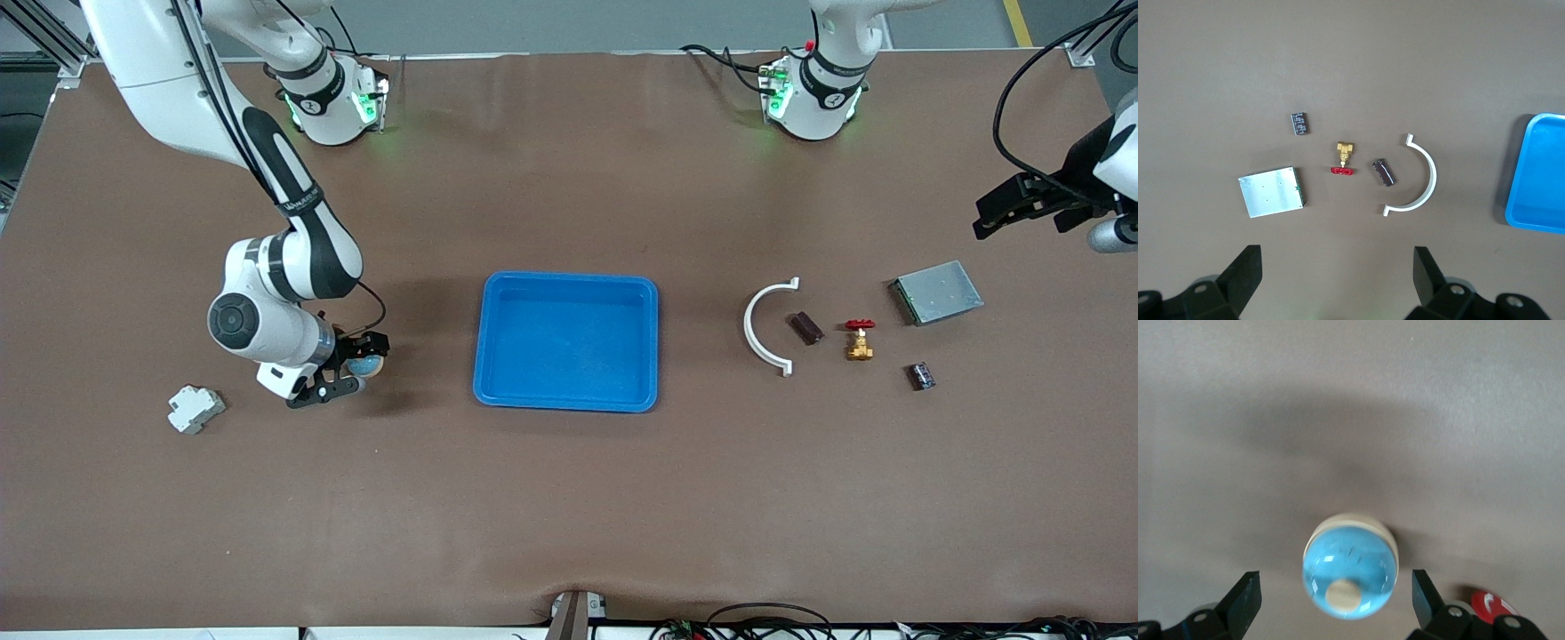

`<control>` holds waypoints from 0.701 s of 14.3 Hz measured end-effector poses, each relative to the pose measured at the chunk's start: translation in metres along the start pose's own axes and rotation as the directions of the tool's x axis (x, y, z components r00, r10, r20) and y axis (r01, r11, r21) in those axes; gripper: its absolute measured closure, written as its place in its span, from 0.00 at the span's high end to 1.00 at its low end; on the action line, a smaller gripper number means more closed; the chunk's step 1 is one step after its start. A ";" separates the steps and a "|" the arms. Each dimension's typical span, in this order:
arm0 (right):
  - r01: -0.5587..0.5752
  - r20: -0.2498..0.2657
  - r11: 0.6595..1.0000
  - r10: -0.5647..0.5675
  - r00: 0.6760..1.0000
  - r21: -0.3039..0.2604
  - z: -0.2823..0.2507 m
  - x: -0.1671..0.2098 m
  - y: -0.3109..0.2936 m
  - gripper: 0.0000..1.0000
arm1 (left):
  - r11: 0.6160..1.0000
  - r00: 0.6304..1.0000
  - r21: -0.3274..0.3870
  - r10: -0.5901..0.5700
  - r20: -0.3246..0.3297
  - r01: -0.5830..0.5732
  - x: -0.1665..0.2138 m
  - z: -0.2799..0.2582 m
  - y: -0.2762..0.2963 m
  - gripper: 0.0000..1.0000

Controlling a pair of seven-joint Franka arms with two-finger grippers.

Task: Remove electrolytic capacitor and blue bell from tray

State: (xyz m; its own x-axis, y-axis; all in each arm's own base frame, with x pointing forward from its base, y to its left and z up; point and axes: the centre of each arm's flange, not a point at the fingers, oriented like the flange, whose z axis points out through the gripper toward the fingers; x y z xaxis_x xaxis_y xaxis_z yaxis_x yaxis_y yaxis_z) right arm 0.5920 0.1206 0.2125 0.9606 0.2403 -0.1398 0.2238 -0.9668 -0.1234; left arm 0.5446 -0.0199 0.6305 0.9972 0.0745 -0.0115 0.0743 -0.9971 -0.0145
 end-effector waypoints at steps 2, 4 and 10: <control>-0.051 0.041 0.999 0.051 0.998 0.007 -0.032 -0.002 -0.014 1.00 | 1.000 1.000 0.000 0.000 0.001 0.000 0.000 0.000 0.000 1.00; -0.102 0.058 0.995 0.102 0.993 0.004 -0.066 -0.006 -0.037 1.00 | 1.000 1.000 -0.001 -0.002 -0.002 0.002 0.001 0.001 -0.001 1.00; -0.195 0.099 0.977 0.204 0.974 -0.088 -0.157 -0.048 -0.083 1.00 | 1.000 1.000 -0.002 -0.005 -0.009 0.005 0.002 0.002 -0.003 1.00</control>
State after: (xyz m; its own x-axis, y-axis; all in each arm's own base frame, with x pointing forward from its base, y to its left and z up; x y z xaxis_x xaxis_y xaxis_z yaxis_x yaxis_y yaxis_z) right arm 0.5528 0.1756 0.3836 0.9649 0.0458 -0.2585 0.0455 -0.9989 -0.0071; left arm 0.5467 -0.0171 0.6286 0.9968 0.0796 -0.0024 0.0796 -0.9968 -0.0123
